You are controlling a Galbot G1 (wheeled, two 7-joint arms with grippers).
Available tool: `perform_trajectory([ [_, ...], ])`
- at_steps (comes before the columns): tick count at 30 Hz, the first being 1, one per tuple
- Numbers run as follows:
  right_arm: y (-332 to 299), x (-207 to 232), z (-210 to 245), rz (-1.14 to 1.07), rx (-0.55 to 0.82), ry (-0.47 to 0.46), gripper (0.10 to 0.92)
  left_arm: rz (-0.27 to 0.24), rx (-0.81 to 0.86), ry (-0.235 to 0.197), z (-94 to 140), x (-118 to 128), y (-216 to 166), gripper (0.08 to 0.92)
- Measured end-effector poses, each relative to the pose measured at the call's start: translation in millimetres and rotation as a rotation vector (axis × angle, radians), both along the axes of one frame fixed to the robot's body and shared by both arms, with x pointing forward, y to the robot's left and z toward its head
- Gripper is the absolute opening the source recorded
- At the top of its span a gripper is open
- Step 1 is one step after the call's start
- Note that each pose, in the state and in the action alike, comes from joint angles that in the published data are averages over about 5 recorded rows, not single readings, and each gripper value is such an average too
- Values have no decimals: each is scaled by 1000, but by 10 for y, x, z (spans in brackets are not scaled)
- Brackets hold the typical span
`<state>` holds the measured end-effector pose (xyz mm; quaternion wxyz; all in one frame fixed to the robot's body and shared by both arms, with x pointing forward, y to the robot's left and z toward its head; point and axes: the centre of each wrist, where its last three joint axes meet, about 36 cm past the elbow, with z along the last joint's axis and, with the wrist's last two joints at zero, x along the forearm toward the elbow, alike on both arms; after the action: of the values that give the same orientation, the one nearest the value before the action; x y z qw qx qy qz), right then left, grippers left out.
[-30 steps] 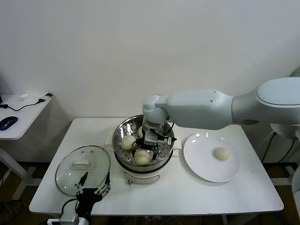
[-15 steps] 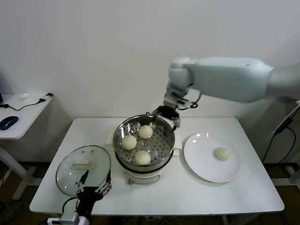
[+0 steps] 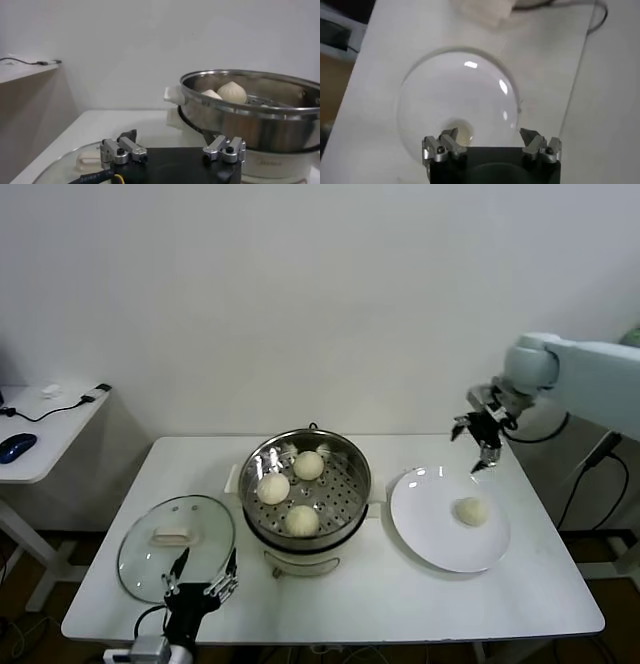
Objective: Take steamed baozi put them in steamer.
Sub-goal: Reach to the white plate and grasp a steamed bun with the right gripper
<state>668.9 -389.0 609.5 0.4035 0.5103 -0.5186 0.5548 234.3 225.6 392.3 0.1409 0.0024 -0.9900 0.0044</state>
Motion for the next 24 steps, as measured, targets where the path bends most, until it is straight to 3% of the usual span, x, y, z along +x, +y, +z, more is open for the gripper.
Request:
perform_trajectory([
  [12,-330,-93,-908,-168,-15,53,823,6,8,23,-72,-45,0,823],
  [24,-264,-89,-1366,-208,-33,63,823,3,11,25,-72,-70,-5,823],
])
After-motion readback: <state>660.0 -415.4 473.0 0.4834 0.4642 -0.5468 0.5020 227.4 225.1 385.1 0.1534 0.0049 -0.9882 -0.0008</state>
